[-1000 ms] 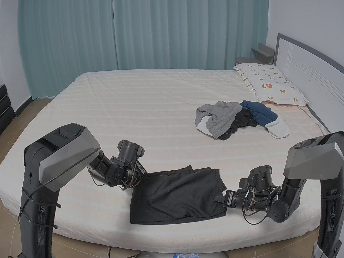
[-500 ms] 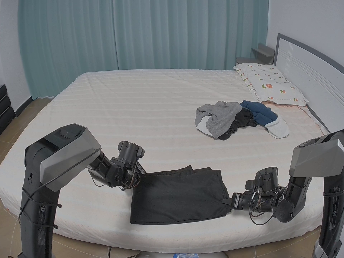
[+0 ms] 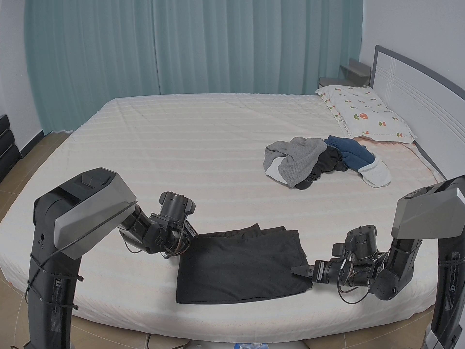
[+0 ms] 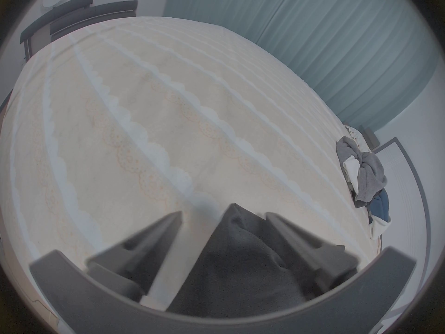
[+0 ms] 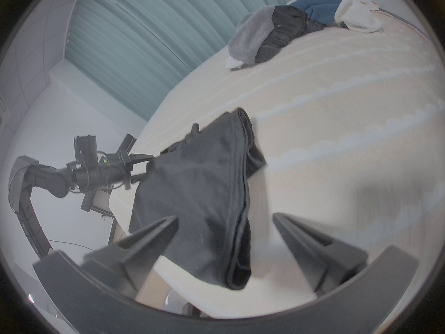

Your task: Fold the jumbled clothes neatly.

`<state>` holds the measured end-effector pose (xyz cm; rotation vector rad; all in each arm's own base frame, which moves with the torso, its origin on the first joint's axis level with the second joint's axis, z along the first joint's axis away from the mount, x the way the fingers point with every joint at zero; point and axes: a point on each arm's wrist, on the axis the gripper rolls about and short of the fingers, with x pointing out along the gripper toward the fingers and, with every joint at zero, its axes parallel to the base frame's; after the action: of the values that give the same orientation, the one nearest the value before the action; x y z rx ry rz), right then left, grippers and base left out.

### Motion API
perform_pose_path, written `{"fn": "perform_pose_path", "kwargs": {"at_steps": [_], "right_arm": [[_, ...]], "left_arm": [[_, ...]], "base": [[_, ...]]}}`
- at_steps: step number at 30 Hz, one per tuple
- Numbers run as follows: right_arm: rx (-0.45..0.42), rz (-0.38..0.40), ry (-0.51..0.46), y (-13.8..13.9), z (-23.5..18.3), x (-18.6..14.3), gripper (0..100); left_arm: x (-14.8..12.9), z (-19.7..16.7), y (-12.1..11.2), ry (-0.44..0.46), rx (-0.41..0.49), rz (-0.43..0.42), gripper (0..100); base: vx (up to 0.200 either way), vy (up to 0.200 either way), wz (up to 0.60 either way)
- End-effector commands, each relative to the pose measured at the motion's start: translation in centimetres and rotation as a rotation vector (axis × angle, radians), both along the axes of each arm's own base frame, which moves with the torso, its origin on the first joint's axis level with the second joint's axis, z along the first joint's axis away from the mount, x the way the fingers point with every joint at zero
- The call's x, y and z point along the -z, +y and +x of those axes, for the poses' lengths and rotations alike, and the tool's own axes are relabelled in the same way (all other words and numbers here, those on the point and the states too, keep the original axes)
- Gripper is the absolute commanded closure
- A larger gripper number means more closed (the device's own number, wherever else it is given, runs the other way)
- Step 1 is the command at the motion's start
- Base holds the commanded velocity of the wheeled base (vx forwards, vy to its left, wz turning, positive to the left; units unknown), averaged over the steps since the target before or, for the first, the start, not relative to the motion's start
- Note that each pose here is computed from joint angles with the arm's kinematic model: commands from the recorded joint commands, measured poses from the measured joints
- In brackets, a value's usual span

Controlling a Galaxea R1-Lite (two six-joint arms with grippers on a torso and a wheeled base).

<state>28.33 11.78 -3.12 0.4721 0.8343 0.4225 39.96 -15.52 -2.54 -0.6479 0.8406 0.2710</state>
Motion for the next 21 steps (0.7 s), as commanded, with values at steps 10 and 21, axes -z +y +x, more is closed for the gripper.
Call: {"fn": "perform_pose_path", "kwargs": {"at_steps": [10, 21], "right_arm": [[0.103, 0.093, -0.066, 1.1, 7.3, -1.3, 0], [0.166, 0.156, -0.054, 1.1, 10.3, 0.9, 0]], "left_arm": [[-1.4, -1.2, 1.9, 0.022, -0.082, -0.085, 0], [-3.0, -1.6, 4.5, 0.039, -0.073, -0.18, 0]], "base": [[0.0, 0.0, 0.0], [0.0, 0.0, 0.0]]}}
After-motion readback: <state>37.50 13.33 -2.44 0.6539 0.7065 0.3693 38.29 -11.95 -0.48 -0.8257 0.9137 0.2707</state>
